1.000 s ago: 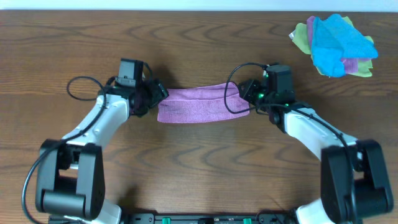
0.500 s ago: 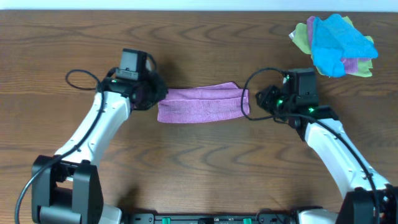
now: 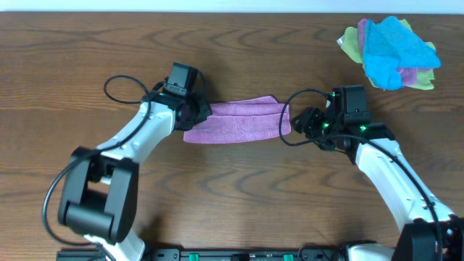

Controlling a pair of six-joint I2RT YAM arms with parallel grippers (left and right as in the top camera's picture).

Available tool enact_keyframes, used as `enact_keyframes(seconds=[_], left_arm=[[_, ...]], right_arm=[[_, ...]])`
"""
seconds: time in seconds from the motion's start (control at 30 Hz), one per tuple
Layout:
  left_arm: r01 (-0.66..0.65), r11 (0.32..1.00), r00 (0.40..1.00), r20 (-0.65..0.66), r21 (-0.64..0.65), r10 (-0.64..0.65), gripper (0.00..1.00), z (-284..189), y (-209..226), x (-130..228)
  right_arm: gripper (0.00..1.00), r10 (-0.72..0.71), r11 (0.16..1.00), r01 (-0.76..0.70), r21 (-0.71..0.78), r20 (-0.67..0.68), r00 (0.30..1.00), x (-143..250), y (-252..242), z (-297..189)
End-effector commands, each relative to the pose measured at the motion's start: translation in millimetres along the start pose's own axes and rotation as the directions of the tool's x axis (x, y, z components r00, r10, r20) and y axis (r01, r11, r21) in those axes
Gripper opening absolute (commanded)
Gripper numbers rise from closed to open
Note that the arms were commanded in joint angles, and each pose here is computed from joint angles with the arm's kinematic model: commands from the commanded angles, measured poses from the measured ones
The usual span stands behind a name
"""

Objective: Fold the cloth
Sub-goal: 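Hold the folded purple strip with both grippers near the top edge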

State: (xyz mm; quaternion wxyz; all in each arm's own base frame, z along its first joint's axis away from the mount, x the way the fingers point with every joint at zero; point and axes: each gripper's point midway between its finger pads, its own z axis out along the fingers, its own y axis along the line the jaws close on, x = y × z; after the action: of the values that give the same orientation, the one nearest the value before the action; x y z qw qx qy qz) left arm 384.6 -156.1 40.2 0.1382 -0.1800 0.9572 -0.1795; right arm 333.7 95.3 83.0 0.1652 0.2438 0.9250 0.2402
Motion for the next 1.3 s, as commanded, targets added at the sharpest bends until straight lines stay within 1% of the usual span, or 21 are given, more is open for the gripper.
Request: enact_keyframes(seconds=[0.0,0.23,0.53,0.8,1.13,1.2,1.27], left_arm=[[0.007,0.999,1.000,0.005,-0.034,-0.007,0.06,13,7,-4],[0.009,0.997,1.000,0.029,-0.079,-0.007,0.06,21,16,-8],[0.010,0.995,0.999,0.042,-0.096,-0.006,0.06,21,19,-10],[0.011,0.994,0.999,0.047,-0.109,-0.005,0.06,21,22,-11],[0.012,0.994,0.999,0.042,-0.112,-0.007,0.06,21,23,-9],[0.012,0.993,0.999,0.039,-0.115,-0.007,0.06,21,24,-9],[0.013,0.993,0.999,0.034,-0.120,-0.009,0.06,21,25,-7]], right_arm=[[0.59,-0.001,1.000,0.001,-0.014,-0.006,1.000,1,4,-1],[0.59,0.012,1.000,-0.012,0.020,-0.049,0.999,12,-4,22],[0.59,0.016,0.999,-0.013,0.031,-0.098,0.995,22,-6,57],[0.59,0.037,0.999,-0.033,0.041,-0.106,0.994,22,-12,76],[0.55,0.059,0.998,-0.055,0.032,-0.118,0.991,30,-9,104],[0.53,0.063,0.998,-0.060,0.029,-0.122,0.991,32,-7,110],[0.47,0.055,0.998,-0.052,0.027,-0.126,0.990,36,-6,114]])
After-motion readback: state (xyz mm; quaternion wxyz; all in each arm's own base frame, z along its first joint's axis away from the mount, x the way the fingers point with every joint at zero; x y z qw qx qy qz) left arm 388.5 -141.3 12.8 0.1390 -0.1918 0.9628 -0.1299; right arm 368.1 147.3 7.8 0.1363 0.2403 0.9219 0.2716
